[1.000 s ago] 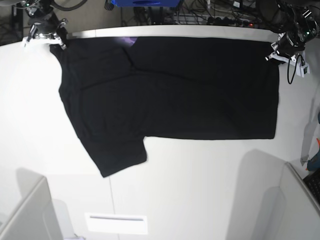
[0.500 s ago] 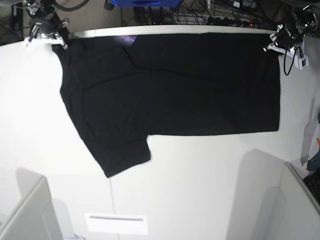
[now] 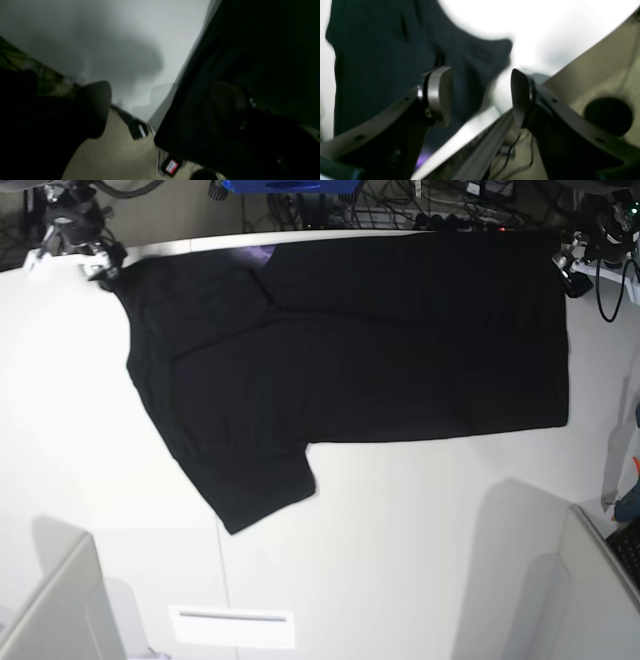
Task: Fold the T-shirt properly
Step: 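Grasp the sleeve and side edge nearest the right gripper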
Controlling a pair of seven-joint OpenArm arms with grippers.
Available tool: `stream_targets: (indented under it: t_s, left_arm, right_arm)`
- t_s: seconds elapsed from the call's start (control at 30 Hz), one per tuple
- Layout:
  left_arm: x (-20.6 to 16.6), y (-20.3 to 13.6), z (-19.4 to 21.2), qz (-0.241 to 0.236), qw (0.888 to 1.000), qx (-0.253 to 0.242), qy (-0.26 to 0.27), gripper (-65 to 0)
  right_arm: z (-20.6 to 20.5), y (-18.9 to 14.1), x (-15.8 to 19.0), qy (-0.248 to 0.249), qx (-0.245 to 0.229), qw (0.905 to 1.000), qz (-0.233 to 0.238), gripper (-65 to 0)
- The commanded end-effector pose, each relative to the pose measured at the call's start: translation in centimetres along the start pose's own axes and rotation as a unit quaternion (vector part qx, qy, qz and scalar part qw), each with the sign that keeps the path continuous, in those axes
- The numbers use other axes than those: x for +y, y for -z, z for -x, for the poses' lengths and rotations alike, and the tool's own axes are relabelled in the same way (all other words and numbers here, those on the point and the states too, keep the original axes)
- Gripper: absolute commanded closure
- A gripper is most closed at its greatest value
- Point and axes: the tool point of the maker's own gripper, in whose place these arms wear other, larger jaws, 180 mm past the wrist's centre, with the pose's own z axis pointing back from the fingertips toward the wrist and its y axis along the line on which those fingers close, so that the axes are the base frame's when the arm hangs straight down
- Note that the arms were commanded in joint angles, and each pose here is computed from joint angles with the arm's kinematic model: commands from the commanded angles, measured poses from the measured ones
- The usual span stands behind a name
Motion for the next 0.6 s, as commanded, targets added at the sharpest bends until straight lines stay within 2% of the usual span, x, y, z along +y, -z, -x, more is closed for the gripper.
stream_targets:
  t_s: [0.0, 0.13, 0.3, 0.47, 0.57]
  left_arm:
    - [-0.7, -0.7, -2.2, 0.008, 0.999, -0.034, 0.012, -59.4]
    - [-1.7, -1.6, -4.6, 0.016, 0.997, -0.074, 0.017, -59.2]
    - [-2.7, -1.4, -6.1, 0.027, 0.995, -0.094, 0.012, -59.1]
    - [-2.6, -1.4, -6.4, 0.027, 0.995, -0.099, 0.010, -59.1]
    - [-2.3, -1.4, -6.3, 0.022, 0.995, -0.096, 0.013, -59.1]
  right_arm:
    - [-1.9, -0.1, 1.4, -0.011, -0.031, 0.9992, -0.021, -34.7]
    - [-5.9, 1.6, 5.4, -0.048, -0.064, 0.9944, -0.069, -34.8]
    - [-7.6, 8.0, 13.1, -0.106, -0.010, 0.9818, -0.157, -34.8]
    - [-9.5, 13.6, 19.7, -0.131, 0.037, 0.9710, -0.196, -34.8]
    - [-10.6, 16.3, 22.6, -0.139, 0.055, 0.9683, -0.200, -35.1]
